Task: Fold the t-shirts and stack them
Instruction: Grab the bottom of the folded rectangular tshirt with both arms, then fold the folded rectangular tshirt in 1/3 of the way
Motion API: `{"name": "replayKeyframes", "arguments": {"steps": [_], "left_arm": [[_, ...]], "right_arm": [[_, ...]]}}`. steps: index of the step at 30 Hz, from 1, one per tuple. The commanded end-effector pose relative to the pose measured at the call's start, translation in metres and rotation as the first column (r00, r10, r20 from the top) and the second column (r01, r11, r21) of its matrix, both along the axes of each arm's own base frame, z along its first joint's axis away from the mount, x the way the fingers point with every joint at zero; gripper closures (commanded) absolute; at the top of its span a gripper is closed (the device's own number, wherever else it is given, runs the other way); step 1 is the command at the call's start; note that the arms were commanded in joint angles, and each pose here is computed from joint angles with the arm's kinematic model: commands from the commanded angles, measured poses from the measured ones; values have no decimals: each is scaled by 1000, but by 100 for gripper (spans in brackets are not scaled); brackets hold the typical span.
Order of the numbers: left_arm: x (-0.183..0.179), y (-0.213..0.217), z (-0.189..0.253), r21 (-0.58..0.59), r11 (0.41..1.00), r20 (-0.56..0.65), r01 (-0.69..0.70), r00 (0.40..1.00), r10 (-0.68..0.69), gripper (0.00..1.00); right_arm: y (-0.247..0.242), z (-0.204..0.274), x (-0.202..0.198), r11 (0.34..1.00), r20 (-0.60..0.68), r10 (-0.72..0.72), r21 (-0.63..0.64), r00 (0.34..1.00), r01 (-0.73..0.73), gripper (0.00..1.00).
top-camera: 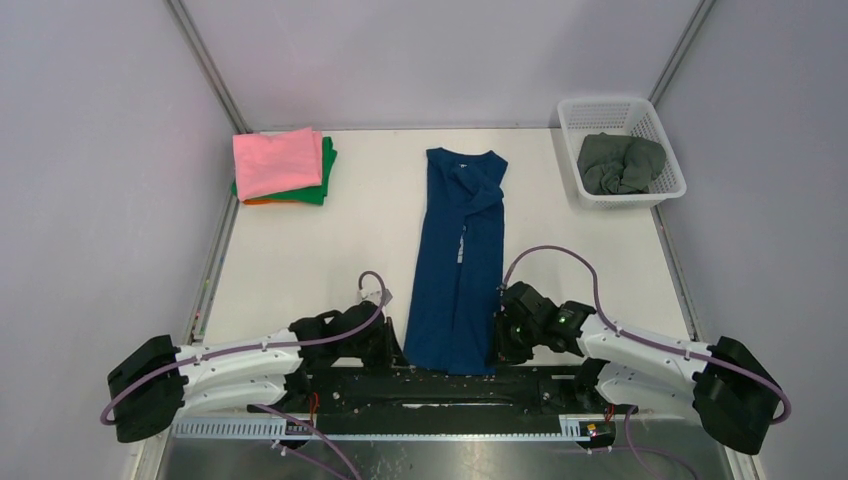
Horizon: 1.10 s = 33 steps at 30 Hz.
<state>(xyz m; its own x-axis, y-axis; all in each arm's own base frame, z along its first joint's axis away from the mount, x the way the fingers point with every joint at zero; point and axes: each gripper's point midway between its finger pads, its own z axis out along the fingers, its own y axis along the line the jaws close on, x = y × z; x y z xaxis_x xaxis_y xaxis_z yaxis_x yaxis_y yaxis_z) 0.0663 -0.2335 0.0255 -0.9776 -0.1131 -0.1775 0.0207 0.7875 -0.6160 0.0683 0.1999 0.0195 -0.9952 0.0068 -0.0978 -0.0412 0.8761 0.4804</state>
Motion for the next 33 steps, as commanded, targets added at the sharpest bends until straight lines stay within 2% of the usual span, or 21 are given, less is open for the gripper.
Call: {"name": "replayKeyframes", "arguments": {"steps": [1, 5, 9, 12, 15, 19, 25, 33], "left_arm": [[4, -17, 20, -64, 997, 87, 44, 995, -38, 100], [11, -32, 36, -84, 993, 135, 84, 988, -72, 100], [34, -43, 60, -80, 995, 239, 67, 970, -46, 100], [62, -53, 88, -79, 997, 352, 22, 936, 8, 100], [95, -52, 98, -26, 998, 428, -52, 902, 58, 100], [142, -48, 102, 51, 993, 451, -108, 890, 74, 100], [206, -63, 117, 33, 992, 488, -119, 868, 88, 100], [277, -67, 104, 90, 987, 464, -135, 882, 78, 100]], "right_arm": [[9, 15, -3, 998, 13, 31, 62, 999, -31, 77], [24, 28, 11, 994, 63, 26, 107, 998, -33, 81], [25, 42, 28, 995, 114, 21, 94, 993, -32, 82], [25, 52, 44, 994, 138, -5, 109, 990, -10, 83], [24, 66, 65, 992, 174, -30, 128, 984, 8, 84], [25, 80, 97, 993, 222, -42, 120, 974, 16, 85], [16, 92, 156, 991, 284, -128, 79, 950, 109, 87], [2, 94, 224, 977, 316, -210, 41, 925, 208, 87]]}}
